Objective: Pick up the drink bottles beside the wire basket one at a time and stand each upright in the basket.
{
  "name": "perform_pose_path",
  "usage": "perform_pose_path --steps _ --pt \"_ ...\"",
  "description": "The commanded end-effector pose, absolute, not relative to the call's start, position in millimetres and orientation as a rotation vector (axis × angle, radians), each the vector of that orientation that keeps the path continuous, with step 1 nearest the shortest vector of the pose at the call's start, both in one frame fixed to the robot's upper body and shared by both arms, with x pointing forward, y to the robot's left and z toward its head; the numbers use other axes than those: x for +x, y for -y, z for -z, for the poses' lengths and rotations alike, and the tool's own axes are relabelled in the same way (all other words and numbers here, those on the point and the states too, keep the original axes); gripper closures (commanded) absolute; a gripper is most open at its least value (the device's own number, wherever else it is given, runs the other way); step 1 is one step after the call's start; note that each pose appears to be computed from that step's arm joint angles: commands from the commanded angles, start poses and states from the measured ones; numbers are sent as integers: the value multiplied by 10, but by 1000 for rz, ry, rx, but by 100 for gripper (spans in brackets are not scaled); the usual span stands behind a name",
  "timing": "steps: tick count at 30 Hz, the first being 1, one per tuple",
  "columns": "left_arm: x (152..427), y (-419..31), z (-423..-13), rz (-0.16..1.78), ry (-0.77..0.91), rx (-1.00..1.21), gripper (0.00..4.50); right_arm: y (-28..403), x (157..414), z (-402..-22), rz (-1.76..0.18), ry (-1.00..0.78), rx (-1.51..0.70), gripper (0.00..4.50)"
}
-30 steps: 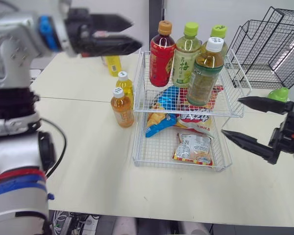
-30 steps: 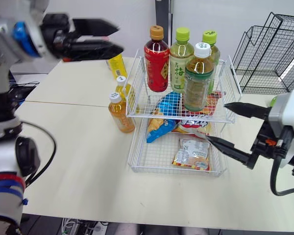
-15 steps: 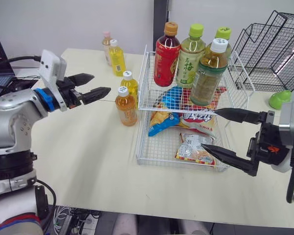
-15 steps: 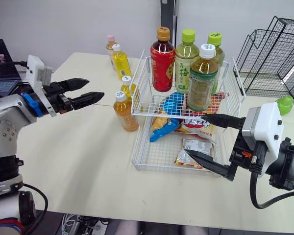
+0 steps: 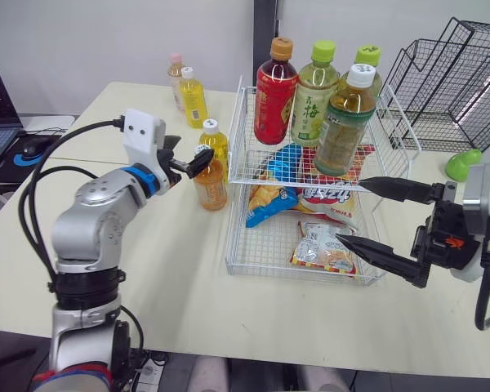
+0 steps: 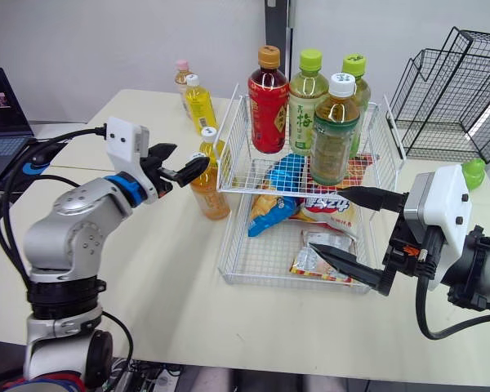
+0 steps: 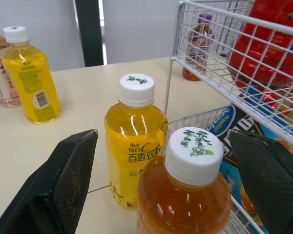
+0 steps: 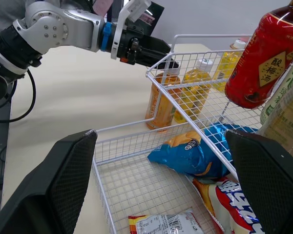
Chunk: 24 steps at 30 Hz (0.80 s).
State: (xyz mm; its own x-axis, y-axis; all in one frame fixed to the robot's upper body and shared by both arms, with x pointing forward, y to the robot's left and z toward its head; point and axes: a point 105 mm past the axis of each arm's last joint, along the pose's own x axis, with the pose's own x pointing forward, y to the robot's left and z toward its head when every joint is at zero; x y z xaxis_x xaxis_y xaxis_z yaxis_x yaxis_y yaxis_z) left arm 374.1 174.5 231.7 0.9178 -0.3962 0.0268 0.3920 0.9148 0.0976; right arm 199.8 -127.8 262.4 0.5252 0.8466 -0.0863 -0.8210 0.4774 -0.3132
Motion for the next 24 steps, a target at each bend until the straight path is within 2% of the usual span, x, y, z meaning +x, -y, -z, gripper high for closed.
perform_pose_path --steps 1,12,15,23,24 --pt "3738 -1690 -2504 321 130 152 5 1289 2007 -2710 -1004 127 -367 0" --pt "3724 -1392 -2454 312 124 95 5 1292 2021 -2715 -997 127 -371 0" --pt "3727 -1394 -2444 303 112 89 64 1288 2017 -2717 -999 128 -369 0" --pt "3687 -1437 -2419 312 98 74 302 1293 2015 -2724 -994 134 -371 0" --pt "3679 -1449 -2424 312 102 78 313 1294 2015 -2724 -993 134 -372 0"
